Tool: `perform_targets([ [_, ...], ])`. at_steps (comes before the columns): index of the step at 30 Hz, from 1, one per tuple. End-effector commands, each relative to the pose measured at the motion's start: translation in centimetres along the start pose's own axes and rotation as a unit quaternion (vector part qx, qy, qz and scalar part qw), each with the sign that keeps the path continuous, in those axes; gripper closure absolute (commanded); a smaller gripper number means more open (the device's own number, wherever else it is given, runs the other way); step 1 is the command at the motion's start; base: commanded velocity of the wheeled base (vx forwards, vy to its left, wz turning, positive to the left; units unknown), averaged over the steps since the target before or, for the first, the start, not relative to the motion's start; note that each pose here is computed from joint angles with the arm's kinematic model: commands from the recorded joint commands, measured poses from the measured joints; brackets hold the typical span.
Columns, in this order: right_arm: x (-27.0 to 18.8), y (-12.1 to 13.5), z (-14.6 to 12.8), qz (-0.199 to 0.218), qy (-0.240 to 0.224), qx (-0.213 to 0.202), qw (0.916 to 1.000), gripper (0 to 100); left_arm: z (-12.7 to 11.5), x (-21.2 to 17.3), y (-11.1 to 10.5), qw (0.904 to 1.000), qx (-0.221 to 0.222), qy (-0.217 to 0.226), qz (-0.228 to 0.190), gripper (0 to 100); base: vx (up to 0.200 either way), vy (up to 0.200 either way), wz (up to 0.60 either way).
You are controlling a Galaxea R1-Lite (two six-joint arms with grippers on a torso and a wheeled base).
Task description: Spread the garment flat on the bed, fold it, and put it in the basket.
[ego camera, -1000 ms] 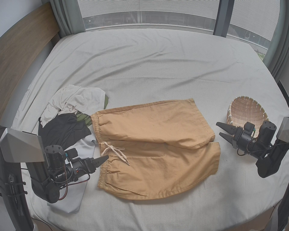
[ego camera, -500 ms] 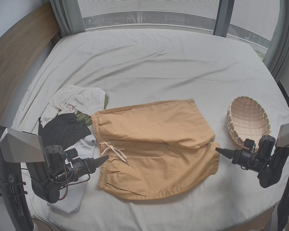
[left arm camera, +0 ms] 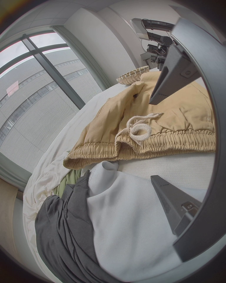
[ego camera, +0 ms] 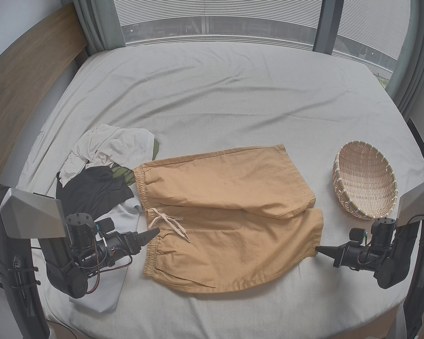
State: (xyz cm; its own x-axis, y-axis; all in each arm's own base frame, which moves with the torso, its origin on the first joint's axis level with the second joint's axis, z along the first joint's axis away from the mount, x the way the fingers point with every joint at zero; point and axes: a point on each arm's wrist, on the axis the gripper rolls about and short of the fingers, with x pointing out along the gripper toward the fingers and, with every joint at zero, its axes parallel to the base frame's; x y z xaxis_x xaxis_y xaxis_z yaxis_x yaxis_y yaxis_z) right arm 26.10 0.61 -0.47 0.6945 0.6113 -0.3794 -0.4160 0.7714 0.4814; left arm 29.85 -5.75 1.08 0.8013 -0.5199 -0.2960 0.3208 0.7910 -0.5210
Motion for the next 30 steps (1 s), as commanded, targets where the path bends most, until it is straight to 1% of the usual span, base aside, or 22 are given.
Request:
perform_targets([
  [1, 0.1, -0.1, -0.3, -0.001, 0.006, 0.004, 1.0, 100, 0.0, 0.1, 0.1, 1.0, 0.0, -0.001, 0.0, 0, 0.0, 0.0, 0.0],
  [6, -0.1, 0.3, -0.7, 0.002, 0.016, 0.009, 0.9998, 100, 0.0, 0.1, 0.1, 1.0, 0.0, -0.001, 0.0, 0, 0.0, 0.0, 0.0],
  [10, -0.3, 1.6, -1.8, 0.014, 0.045, 0.015, 0.9988, 100, 0.0, 0.0, 0.1, 1.0, 0.0, -0.002, 0.0, 0, 0.0, 0.0, 0.0],
  [14, -0.5, 2.3, -2.6, 0.021, 0.064, 0.019, 0.9975, 100, 0.0, 0.0, 0.1, 1.0, 0.0, -0.002, 0.0, 0, 0.0, 0.0, 0.0],
  [18, -0.9, 2.6, -3.1, 0.022, 0.077, 0.013, 0.9967, 100, 0.1, 0.1, 0.1, 1.0, 0.0, -0.002, 0.0, 0, 0.0, 0.0, 0.0],
  [26, -0.7, 4.1, -4.3, 0.044, 0.112, 0.01, 0.9927, 100, 0.1, 0.0, 0.1, 1.0, 0.0, -0.004, 0.0, 0, 0.0, 0.0, 0.0],
  [30, -0.6, 4.5, -4.6, 0.051, 0.121, 0.009, 0.9914, 100, 0.1, 0.0, 0.1, 1.0, 0.0, -0.004, 0.0, 0, 0.0, 0.0, 0.0],
])
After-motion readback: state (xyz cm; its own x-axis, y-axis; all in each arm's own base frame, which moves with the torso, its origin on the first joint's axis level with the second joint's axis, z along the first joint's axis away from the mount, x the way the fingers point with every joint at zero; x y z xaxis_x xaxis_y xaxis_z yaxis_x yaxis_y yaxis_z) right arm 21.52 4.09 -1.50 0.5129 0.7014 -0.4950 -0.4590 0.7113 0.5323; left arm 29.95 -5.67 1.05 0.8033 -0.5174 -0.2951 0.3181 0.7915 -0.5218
